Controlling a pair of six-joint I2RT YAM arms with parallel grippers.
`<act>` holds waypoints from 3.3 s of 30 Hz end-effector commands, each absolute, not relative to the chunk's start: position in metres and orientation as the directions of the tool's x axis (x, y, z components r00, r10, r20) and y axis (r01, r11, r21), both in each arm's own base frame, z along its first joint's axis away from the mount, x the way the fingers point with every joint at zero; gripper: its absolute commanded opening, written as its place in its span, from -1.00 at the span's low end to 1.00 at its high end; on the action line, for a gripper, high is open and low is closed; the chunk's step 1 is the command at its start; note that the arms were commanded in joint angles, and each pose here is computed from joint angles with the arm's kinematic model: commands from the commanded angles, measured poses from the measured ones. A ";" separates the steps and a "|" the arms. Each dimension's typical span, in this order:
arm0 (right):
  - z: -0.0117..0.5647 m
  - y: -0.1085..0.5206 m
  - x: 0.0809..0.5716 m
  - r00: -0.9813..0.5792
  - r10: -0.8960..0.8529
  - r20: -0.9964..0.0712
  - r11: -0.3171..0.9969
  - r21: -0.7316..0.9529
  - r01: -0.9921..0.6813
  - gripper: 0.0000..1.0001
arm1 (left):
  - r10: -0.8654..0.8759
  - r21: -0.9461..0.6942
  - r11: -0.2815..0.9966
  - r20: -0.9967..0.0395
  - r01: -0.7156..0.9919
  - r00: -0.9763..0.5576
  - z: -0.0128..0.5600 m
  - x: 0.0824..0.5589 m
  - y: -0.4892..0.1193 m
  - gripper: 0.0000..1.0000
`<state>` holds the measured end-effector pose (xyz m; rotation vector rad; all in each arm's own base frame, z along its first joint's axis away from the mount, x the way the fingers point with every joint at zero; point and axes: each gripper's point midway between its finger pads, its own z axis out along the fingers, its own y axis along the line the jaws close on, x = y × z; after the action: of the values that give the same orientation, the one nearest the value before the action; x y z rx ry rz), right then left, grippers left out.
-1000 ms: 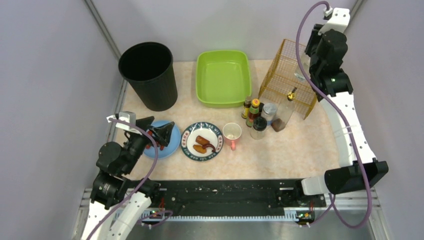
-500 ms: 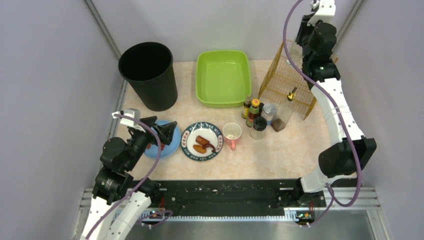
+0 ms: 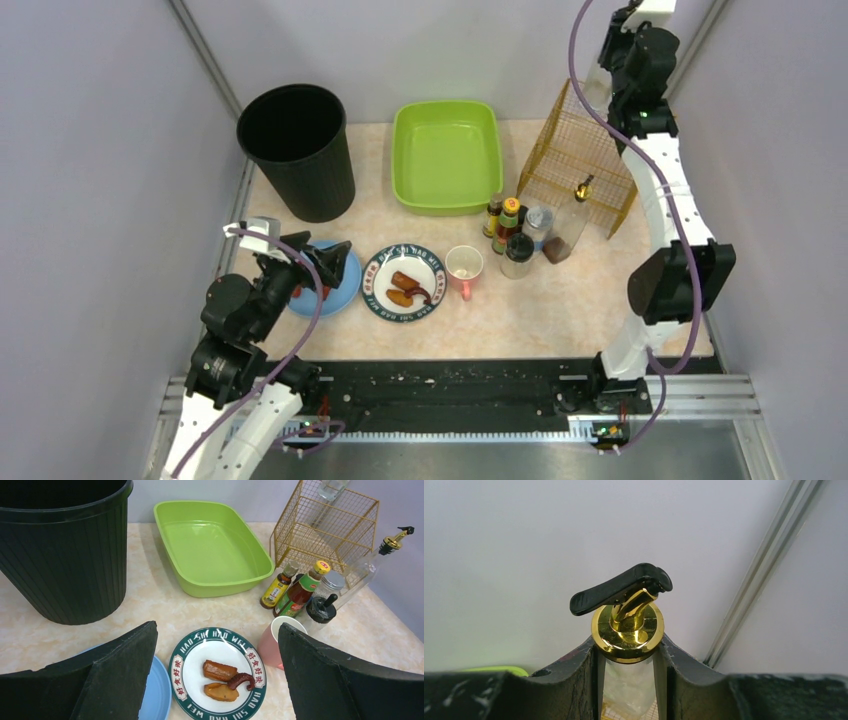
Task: Clear the kitchen counter
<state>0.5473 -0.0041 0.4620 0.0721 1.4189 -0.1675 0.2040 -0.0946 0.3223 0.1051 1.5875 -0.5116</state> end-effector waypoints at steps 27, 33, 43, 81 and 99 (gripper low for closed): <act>0.437 -0.009 0.607 0.178 0.040 -0.983 0.990 0.064 0.130 -1.00 | -0.236 -0.243 0.905 -0.970 0.350 -0.064 0.329 0.208 -0.089 0.89; 0.402 -0.009 0.620 0.107 0.061 -0.992 0.988 0.075 0.131 -1.00 | -0.235 -0.241 0.905 -0.970 0.350 -0.063 0.329 0.208 -0.089 0.89; 0.356 -0.007 0.632 0.014 0.104 -0.995 0.988 0.105 0.115 -1.00 | -0.231 -0.240 0.906 -0.971 0.348 -0.069 0.327 0.209 -0.089 0.89; 0.356 -0.025 0.579 -0.055 0.090 -0.994 0.974 0.076 0.215 0.52 | -0.243 -0.239 0.916 -0.970 0.321 -0.027 0.333 0.204 -0.080 0.86; 0.388 -0.051 0.485 0.009 0.265 -0.964 0.877 0.245 0.414 0.98 | -0.258 -0.243 0.911 -0.966 0.334 0.002 0.340 0.197 -0.079 0.87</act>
<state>0.5107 -0.0337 0.3694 0.3532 1.6575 -0.1136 0.1986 -0.0811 0.3289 0.0638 1.5458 -0.4683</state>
